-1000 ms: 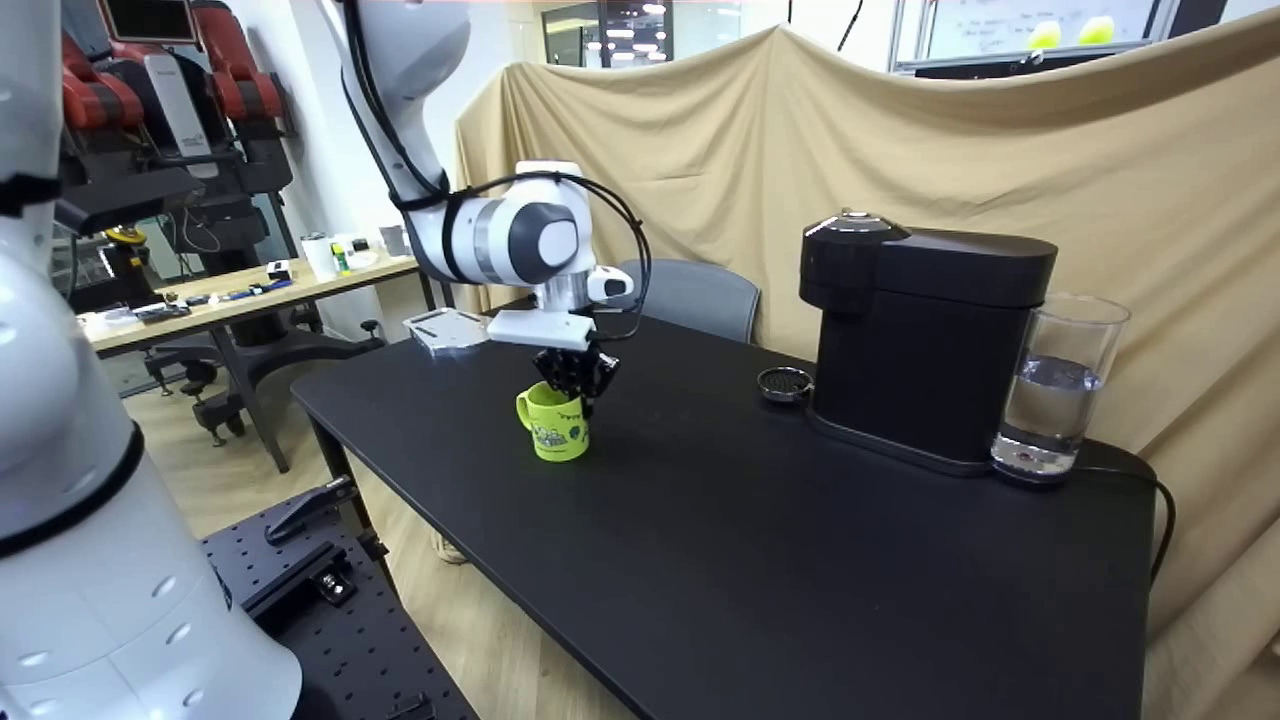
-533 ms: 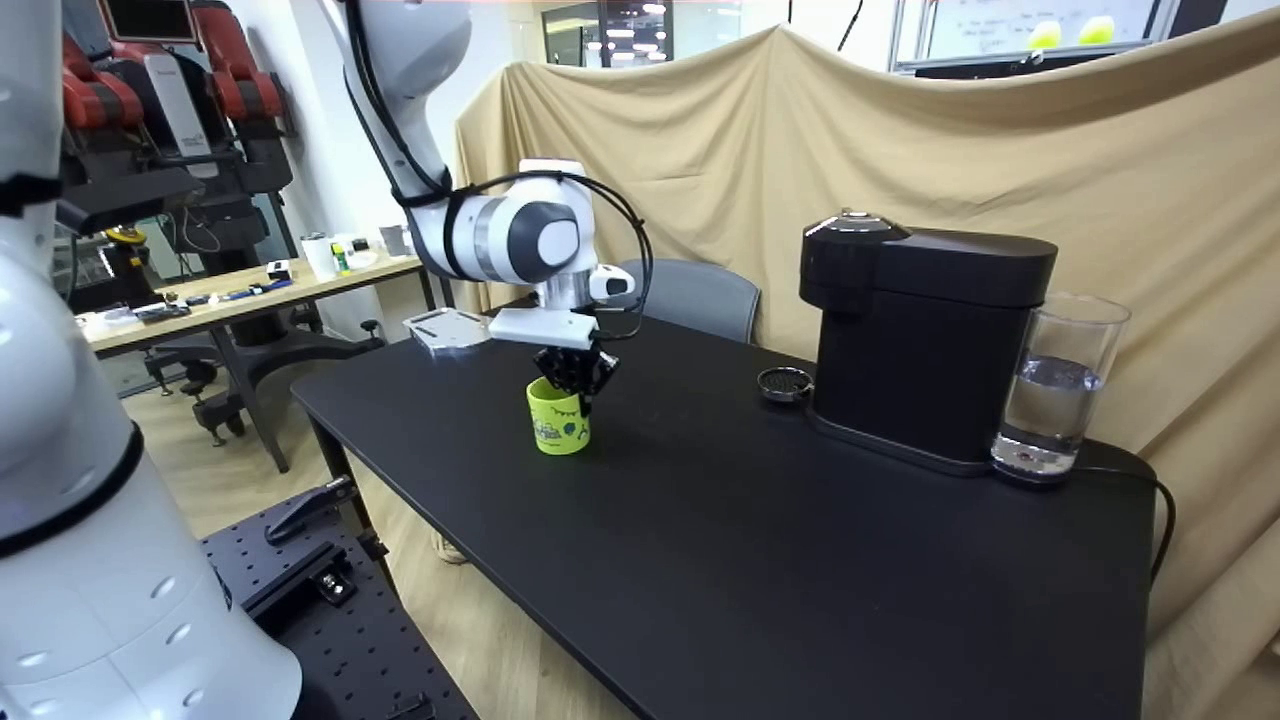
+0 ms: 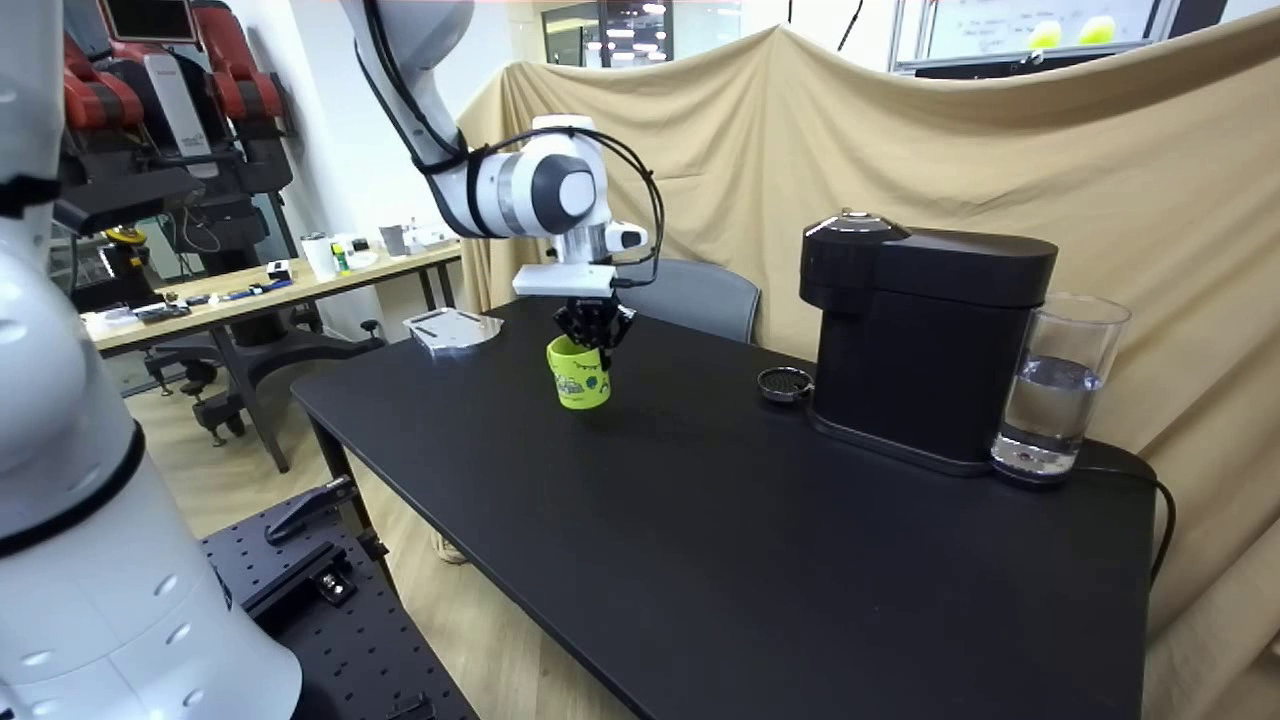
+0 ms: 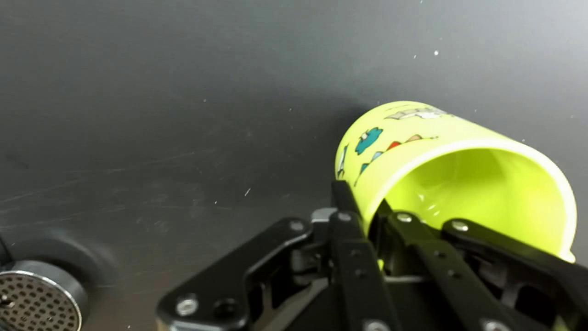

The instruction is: Move the mug forward slightly

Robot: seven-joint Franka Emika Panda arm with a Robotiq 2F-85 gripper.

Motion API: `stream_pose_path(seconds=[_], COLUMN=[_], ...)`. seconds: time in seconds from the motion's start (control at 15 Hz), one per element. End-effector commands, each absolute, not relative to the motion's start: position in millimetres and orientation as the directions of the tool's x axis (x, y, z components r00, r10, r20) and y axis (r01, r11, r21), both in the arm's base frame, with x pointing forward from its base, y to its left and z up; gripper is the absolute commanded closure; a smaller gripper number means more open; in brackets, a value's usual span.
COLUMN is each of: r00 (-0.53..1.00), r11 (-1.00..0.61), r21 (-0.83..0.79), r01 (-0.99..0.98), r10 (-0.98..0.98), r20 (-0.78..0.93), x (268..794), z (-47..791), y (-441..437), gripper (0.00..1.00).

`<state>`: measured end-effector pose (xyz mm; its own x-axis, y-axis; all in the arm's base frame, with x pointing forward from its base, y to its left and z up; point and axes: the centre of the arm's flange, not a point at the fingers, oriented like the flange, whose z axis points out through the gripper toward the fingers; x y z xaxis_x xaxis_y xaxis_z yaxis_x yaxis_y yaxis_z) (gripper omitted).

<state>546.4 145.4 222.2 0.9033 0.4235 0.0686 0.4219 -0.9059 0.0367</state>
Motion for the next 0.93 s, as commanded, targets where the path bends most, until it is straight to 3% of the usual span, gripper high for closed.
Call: stream_pose_path(seconds=[0.0,0.4,0.87], r00=[0.93,0.953,0.957], r11=[-0.93,-0.95,-0.955], r21=[0.071,0.085,0.071], r01=[0.361,0.299,0.289], r10=[0.365,0.302,0.288], r20=[0.052,0.026,-0.013], x=[599,636,642], z=[235,216,181], y=[142,116,105], gripper=[0.98,0.98,0.98])
